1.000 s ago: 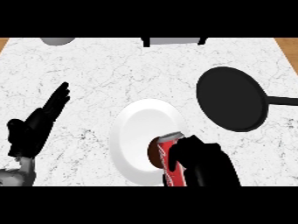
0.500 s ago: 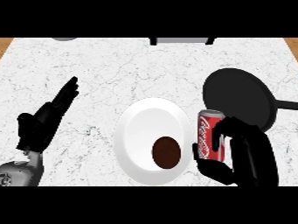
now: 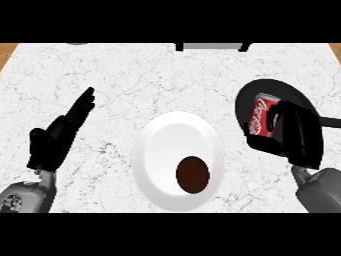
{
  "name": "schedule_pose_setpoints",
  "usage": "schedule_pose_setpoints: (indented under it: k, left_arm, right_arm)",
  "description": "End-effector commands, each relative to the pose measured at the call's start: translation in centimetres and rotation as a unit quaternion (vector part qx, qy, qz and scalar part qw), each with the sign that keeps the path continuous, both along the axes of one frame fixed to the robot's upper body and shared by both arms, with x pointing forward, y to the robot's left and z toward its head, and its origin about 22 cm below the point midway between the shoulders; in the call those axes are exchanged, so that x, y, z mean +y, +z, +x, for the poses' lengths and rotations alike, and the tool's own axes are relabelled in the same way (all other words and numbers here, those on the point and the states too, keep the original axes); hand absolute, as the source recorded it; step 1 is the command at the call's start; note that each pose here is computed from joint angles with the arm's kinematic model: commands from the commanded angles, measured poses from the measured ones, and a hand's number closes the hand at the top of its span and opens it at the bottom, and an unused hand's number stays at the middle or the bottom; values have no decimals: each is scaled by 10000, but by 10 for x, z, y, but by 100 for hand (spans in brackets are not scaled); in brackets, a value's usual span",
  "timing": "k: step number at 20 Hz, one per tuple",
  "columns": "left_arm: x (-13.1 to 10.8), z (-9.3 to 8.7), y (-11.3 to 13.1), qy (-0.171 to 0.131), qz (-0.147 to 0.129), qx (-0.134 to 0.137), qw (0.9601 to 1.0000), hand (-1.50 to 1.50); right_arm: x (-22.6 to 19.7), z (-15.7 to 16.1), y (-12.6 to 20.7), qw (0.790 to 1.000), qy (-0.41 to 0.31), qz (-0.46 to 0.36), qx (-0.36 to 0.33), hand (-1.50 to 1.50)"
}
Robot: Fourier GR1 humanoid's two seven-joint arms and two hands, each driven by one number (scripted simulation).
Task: Pick the can from the plate and place it in the pan
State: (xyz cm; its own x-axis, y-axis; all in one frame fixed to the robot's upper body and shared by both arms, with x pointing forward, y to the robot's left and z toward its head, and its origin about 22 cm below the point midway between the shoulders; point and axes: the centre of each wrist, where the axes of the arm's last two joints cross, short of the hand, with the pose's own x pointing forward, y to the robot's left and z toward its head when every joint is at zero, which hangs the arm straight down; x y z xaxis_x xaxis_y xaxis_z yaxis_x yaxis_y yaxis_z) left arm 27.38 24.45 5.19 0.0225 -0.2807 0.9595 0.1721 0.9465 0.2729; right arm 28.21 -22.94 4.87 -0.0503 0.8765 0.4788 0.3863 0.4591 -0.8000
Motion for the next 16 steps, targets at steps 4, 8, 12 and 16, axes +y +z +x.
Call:
schedule_pose_setpoints:
  k: [4,8,12,16]
  left_arm:
    - [12,-3,0,4,-11,67,10000,0]
    - [8,5,-14,-7,-31,68,10000,0]
    - [9,6,-5,-85,-14,61,9999,0]
    - [-4,9,7,-79,10,0,10000,0]
  right_arm:
    - [-37,56,6,9999,40,101,8,150]
    - [-39,75,-27,10000,21,70,-7,150]
    - [-68,87,-43,10000,-12,16,-10,150]
    - [-98,88,-43,9822,-1028,165,1564,-150]
